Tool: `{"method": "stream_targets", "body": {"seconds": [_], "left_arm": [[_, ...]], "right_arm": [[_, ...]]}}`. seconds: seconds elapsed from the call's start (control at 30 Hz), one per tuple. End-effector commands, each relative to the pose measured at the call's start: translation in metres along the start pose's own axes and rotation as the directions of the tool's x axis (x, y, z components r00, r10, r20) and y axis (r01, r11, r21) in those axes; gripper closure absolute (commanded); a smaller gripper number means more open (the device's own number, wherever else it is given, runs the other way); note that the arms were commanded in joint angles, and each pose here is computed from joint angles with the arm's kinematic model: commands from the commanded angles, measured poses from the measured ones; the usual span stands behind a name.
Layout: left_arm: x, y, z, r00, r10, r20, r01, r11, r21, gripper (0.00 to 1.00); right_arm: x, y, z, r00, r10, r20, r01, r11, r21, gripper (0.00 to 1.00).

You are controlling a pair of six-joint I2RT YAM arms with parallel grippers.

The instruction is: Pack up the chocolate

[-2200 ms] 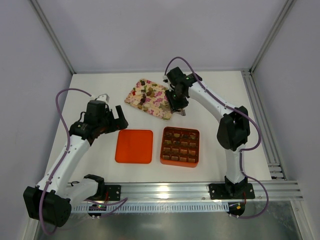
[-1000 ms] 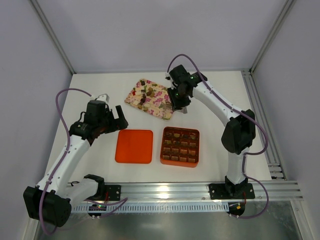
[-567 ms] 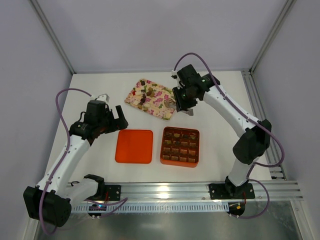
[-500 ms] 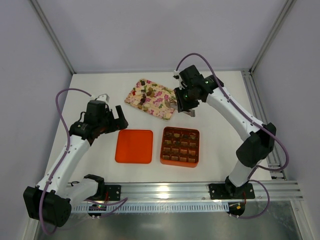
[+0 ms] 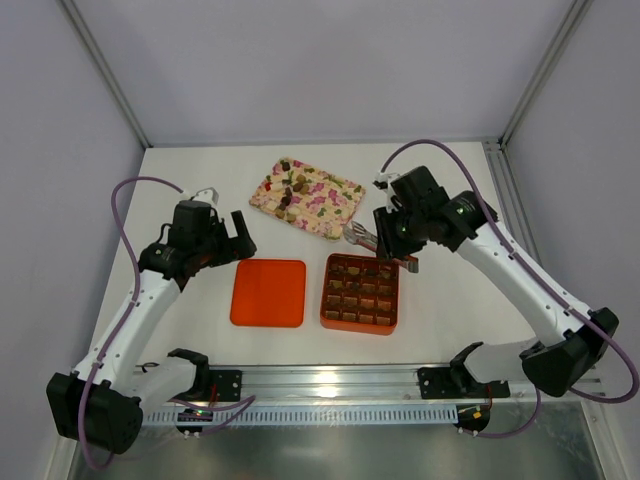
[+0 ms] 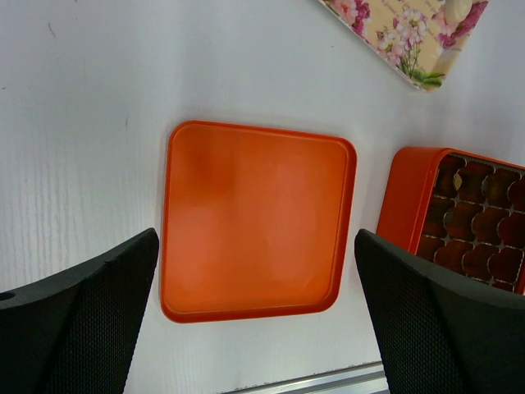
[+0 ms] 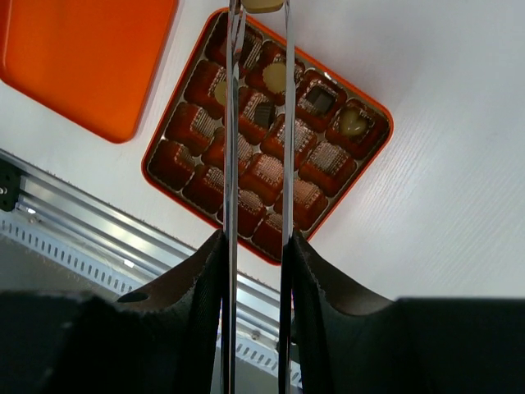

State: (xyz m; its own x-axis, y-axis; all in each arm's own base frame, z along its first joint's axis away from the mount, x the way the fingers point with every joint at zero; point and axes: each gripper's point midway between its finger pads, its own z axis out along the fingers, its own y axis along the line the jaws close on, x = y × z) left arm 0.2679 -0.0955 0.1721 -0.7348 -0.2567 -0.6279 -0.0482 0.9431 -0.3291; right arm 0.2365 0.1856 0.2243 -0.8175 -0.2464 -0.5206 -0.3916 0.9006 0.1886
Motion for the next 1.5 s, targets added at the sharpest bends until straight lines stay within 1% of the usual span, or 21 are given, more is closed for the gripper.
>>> {"method": "stream_targets", "body": {"seconds": [0.0, 0.2, 0.43, 0.87, 1.2, 1.47], "left_arm": [[-0.013, -0.004, -0.006, 0.999, 0.000, 0.045, -0.001, 1.000, 0.016, 0.00], [-0.012, -0.004, -0.004, 0.999, 0.001, 0.037, -0.001, 1.000, 0.014, 0.00], [-0.012, -0.003, -0.004, 0.999, 0.000, 0.040, 0.000, 1.000, 0.009, 0.00], [-0.012, -0.003, -0.003, 0.999, 0.001, 0.040, -0.001, 1.000, 0.005, 0.01], [-0.011, -0.003, -0.003, 0.999, 0.001, 0.036, -0.001, 1.000, 0.006, 0.00], [-0.011, -0.003, -0.003, 0.999, 0.001, 0.035, -0.001, 1.000, 0.008, 0.00]], "right_arm": [[0.014, 0.010, -0.016, 1.000, 0.008, 0.031, -0.007, 0.999, -0.032, 0.63], [0.039, 0.009, -0.029, 0.999, 0.019, 0.033, -0.018, 1.000, -0.025, 0.62], [0.065, 0.007, -0.026, 1.000, 0.027, 0.004, -0.027, 0.999, -0.021, 0.62], [0.075, 0.003, -0.029, 0.999, 0.033, -0.002, -0.033, 0.999, -0.010, 0.62], [0.096, -0.001, -0.029, 0.998, 0.050, -0.033, -0.050, 0.999, -0.004, 0.62], [0.111, -0.001, -0.020, 0.996, 0.066, -0.056, -0.067, 0.998, -0.006, 0.62]]}}
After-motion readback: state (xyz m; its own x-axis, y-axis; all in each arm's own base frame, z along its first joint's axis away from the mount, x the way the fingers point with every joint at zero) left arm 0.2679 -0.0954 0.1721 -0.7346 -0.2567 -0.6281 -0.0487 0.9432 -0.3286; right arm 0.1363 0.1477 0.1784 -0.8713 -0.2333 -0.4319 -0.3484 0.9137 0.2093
